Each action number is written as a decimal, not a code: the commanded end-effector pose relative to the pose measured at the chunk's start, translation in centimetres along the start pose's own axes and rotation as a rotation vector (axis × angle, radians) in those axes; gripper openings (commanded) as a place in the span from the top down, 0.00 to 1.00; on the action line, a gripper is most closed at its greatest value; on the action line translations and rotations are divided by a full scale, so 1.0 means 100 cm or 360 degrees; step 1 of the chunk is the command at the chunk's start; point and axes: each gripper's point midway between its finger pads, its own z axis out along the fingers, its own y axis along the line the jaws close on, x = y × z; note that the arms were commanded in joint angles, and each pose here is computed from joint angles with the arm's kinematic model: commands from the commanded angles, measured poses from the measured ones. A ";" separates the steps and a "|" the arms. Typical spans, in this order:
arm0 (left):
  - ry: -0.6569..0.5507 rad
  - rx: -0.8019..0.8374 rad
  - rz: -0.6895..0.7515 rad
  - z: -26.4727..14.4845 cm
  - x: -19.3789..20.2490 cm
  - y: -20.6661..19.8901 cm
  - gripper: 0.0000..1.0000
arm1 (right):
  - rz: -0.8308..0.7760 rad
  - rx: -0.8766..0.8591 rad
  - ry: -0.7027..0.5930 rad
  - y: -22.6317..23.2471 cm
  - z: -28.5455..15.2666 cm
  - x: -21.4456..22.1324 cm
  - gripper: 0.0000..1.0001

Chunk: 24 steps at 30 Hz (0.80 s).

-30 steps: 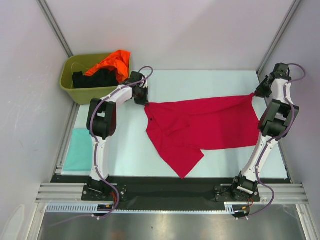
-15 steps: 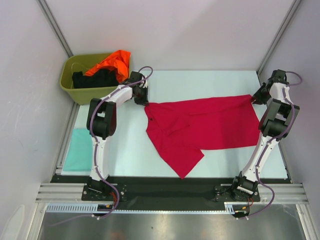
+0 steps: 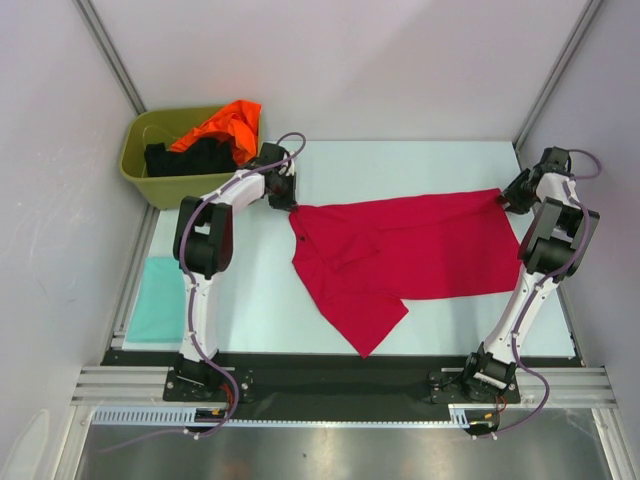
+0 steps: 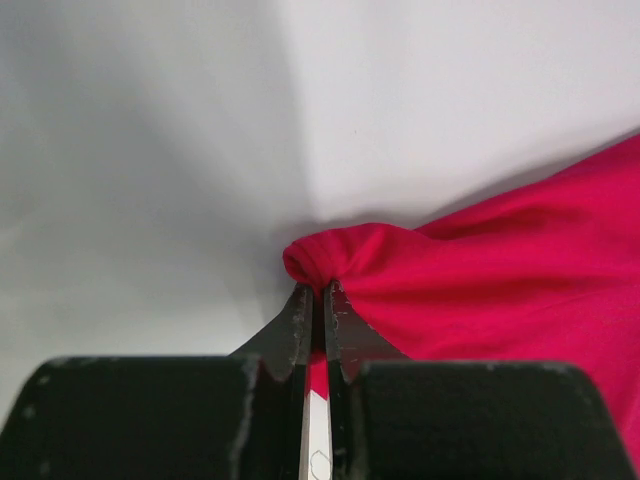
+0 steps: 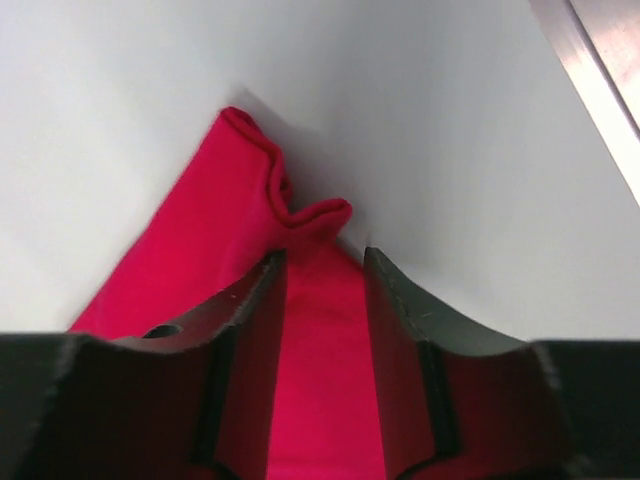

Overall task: Fold and stack the t-shirts
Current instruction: Fold the tshirt

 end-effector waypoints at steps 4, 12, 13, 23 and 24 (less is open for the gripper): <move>-0.0071 -0.0004 0.0016 -0.010 -0.019 0.003 1.00 | 0.0122 -0.0126 -0.0155 0.003 -0.007 -0.020 0.54; -0.0047 -0.0013 0.0007 -0.007 -0.015 0.005 1.00 | 0.0128 -0.0182 -0.0202 0.004 0.002 -0.030 0.64; -0.0047 -0.0013 0.0009 -0.006 -0.015 0.005 1.00 | 0.0132 -0.0180 -0.0206 0.004 0.002 -0.032 0.64; -0.0038 -0.0007 0.0008 -0.004 -0.015 0.005 1.00 | 0.0095 -0.0145 -0.0218 -0.002 -0.002 -0.042 0.73; -0.0036 -0.0008 0.0008 -0.004 -0.014 0.005 1.00 | 0.0090 -0.0147 -0.0217 -0.002 -0.002 -0.043 0.71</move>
